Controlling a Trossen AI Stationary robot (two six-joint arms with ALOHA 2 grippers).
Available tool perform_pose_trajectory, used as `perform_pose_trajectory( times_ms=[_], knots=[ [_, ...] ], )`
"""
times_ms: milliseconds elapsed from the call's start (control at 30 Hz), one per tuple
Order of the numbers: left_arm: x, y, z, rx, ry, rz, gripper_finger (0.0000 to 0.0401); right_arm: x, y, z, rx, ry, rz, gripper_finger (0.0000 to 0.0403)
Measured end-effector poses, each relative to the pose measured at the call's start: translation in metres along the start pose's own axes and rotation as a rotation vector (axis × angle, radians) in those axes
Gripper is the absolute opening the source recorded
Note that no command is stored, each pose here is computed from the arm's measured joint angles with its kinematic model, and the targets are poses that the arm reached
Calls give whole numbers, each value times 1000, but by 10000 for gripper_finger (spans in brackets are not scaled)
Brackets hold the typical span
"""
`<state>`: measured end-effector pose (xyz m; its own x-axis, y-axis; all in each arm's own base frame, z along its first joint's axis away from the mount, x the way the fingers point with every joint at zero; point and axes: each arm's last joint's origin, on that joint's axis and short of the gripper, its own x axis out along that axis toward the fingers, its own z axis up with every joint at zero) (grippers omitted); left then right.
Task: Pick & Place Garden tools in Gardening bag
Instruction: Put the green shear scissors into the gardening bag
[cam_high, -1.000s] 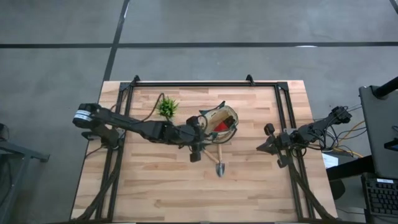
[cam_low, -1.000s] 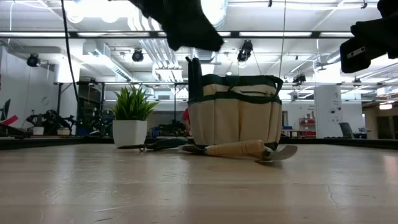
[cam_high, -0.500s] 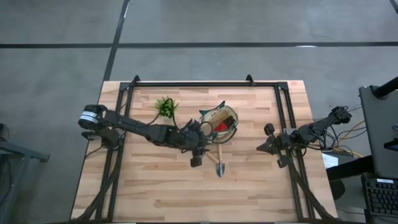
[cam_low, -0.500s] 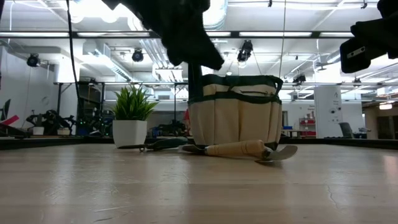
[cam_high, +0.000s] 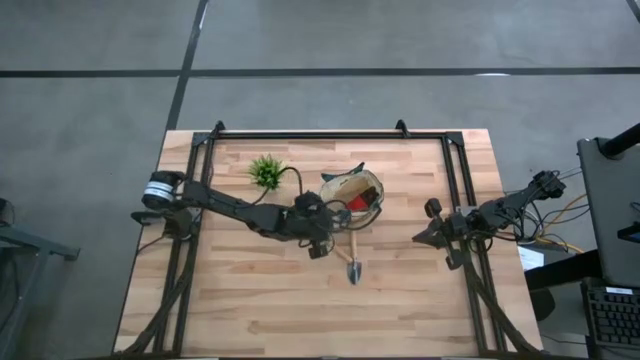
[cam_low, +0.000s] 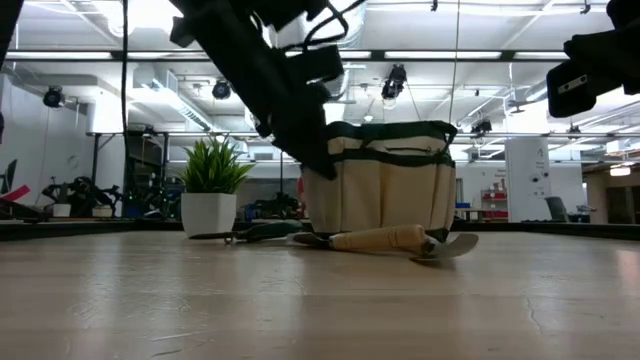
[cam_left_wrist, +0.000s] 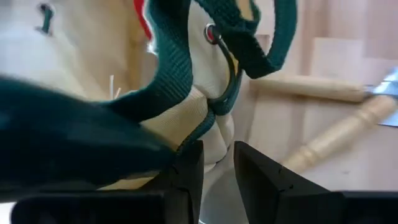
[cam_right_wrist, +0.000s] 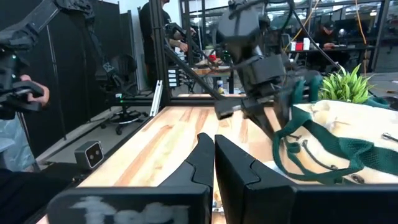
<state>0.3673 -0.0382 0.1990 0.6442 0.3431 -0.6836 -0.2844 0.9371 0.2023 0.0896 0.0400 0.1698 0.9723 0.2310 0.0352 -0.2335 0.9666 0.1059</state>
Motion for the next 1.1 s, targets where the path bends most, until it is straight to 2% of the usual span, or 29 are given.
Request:
perform_pose_trajectory(
  times_ms=[167,333,400,567,733,867,1100],
  knots=[
    [7,8,-2,-3,13,75,90,0,0,0,0,0,0,8],
    [7,21,1,-21,-18,274,89,0,0,0,0,-1,0,8],
    [5,28,3,-39,-27,315,90,0,0,0,0,-1,0,8],
    [3,37,6,-98,-30,325,90,0,0,0,0,-1,0,8],
    [-1,30,-2,-114,49,230,90,0,0,0,0,-1,0,8],
    [-4,27,-11,-197,94,276,90,0,0,0,0,-1,0,8],
    [-8,24,-17,-260,128,295,90,0,0,0,0,-1,0,8]
  ],
)
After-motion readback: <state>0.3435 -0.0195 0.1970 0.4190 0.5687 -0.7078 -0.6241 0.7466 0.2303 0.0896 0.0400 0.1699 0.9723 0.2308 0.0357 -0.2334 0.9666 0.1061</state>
